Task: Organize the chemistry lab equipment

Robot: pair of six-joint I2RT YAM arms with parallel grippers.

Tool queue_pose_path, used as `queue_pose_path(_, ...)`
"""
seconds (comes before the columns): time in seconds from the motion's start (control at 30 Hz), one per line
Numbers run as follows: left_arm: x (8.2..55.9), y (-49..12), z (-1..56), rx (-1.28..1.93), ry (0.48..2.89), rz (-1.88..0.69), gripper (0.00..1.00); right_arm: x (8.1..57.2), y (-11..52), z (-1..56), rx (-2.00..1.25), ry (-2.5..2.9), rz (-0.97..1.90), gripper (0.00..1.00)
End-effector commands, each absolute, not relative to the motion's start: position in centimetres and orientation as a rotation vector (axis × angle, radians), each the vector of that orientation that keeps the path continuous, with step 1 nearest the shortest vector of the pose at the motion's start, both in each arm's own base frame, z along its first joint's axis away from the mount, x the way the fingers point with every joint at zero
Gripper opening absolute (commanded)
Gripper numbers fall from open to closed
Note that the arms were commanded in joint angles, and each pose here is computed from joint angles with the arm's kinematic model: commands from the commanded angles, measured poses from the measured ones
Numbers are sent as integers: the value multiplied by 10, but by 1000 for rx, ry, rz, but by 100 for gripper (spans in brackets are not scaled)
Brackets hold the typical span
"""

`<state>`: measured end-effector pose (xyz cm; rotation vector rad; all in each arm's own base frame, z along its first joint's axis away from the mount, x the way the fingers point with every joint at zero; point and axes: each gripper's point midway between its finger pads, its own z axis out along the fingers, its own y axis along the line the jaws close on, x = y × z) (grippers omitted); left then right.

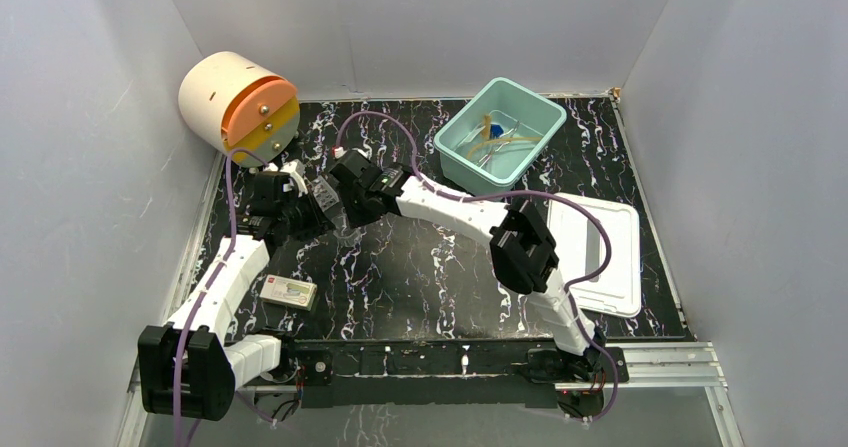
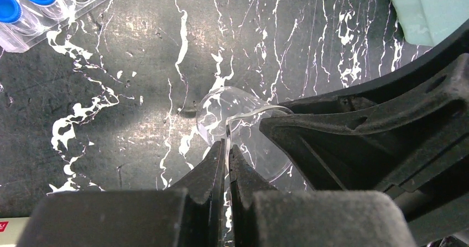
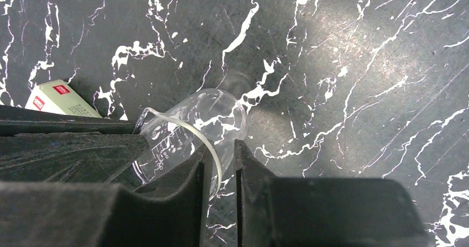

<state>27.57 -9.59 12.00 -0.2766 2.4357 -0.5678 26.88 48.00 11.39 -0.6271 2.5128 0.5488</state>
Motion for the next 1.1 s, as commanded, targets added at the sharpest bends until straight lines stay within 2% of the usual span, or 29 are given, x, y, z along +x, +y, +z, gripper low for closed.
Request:
queue_pose_path(0.0,274,-103,129,-251,2419,-622,0,279,475,132,-585,2482,487,22)
queue_pose_path(0.07,274,-104,131,-258,2418,-631,3,280,474,135,-579,2474,483,14)
queue_pose_path(0.17,277,-106,143,-269,2410,-649,24,282,470,139,-571,2465,463,3)
queue_pose_path(0.23,279,-106,153,-283,2400,-647,39,285,465,145,-557,2450,438,1)
queue_pose_path(0.4,283,-106,175,-316,2352,-657,55,292,445,172,-557,2375,385,0)
queue_pose_path(0.6,290,-105,210,-344,2301,-667,66,328,394,206,-491,2312,308,0)
queue_pose_path(0.73,300,-114,236,-331,2257,-730,70,367,355,256,-409,2210,304,0)
queue_pose_path(0.93,305,-115,240,-320,2259,-729,72,417,277,311,-212,2096,238,3)
queue_pose_path(1.07,304,-114,231,-335,2283,-719,72,444,225,318,-101,2080,171,3)
